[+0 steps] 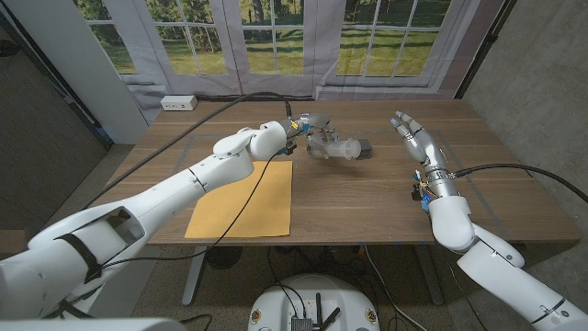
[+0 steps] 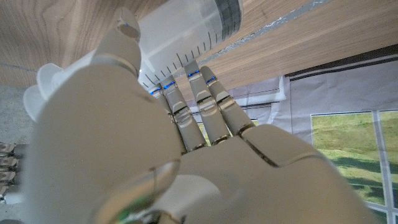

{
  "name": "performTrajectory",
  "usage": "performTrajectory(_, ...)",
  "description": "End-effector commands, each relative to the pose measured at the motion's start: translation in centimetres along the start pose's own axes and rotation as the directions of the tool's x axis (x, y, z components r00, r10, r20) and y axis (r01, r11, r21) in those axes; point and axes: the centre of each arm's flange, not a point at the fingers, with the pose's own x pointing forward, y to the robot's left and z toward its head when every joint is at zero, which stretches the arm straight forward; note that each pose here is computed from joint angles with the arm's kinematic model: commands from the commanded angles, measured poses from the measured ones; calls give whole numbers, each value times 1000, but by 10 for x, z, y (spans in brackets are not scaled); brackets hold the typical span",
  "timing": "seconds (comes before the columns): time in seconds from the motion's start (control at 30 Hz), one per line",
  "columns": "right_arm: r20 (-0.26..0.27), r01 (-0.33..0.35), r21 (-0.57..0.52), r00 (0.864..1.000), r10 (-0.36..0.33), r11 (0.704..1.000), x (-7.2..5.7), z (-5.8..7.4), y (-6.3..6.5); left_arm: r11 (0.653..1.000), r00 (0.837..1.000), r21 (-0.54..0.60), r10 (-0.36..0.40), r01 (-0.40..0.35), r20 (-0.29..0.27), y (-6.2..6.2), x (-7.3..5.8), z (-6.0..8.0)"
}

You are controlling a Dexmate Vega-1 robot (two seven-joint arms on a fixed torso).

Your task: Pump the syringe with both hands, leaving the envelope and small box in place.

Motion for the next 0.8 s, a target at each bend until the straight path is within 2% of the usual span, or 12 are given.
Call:
performTrajectory(0.03, -21, 23, 130, 1000, -20, 991, 10, -19, -2, 990, 1000, 137, -30, 28, 8, 0, -3, 4)
performTrajectory(0.23, -24, 24, 205, 1000, -20, 979, 14, -27, -4, 983, 1000, 180, -28, 28, -7, 0, -3, 3)
performTrajectory(0.37, -25, 19, 250, 1000, -13, 968, 17, -32, -6, 970, 999, 238, -41, 38, 9, -3, -3, 5)
performTrajectory(0.67, -30, 5, 272, 1000, 4, 962, 25, -37, -5, 937, 993, 337, -111, 91, 39, -13, 2, 10)
performTrajectory(0.8, -34, -1, 287, 999, 12, 958, 27, -41, -3, 929, 993, 361, -111, 89, 41, -15, 3, 9)
